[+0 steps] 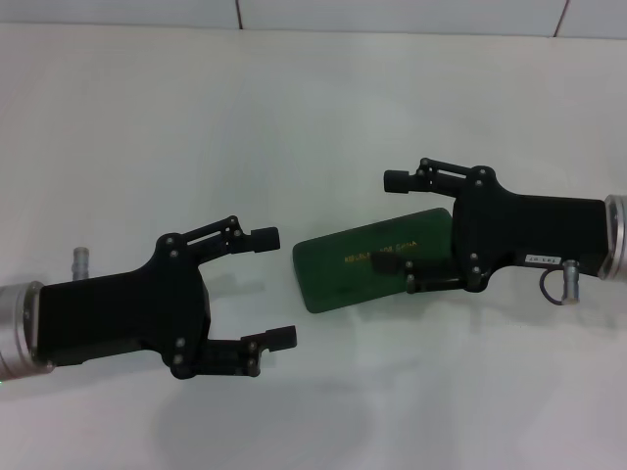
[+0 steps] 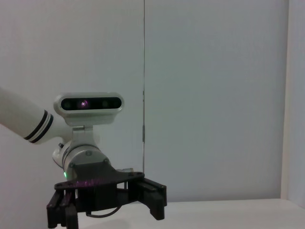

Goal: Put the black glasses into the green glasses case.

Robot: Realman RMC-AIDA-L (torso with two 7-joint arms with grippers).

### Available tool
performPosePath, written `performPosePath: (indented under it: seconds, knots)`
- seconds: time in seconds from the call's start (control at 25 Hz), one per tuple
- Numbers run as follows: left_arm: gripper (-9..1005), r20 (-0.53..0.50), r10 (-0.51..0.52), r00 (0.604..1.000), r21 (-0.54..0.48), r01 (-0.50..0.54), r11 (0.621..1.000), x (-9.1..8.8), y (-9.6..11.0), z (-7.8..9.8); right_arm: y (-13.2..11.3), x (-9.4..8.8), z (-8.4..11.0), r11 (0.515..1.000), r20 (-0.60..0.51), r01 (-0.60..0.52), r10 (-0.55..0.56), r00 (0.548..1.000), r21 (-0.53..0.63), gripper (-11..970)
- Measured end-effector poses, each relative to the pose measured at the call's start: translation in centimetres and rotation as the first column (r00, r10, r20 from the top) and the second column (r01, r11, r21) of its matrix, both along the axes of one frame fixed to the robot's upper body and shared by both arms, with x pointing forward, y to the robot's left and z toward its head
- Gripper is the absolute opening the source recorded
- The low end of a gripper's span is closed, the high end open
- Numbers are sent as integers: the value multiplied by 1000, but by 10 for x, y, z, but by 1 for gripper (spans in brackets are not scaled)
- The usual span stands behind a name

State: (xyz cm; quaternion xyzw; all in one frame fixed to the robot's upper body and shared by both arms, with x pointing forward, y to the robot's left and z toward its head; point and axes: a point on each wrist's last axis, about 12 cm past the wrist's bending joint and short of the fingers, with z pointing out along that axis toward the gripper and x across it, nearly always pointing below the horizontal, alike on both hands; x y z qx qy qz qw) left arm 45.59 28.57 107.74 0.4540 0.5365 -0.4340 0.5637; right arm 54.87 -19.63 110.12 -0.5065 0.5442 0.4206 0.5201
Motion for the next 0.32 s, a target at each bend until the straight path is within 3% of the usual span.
performPosePath:
  seconds: [0.32]
  knots:
    - [893,8,-2,1000,5,1,1000,1,0,1,0,1,0,1000,-8,4,-4,1000,2,863]
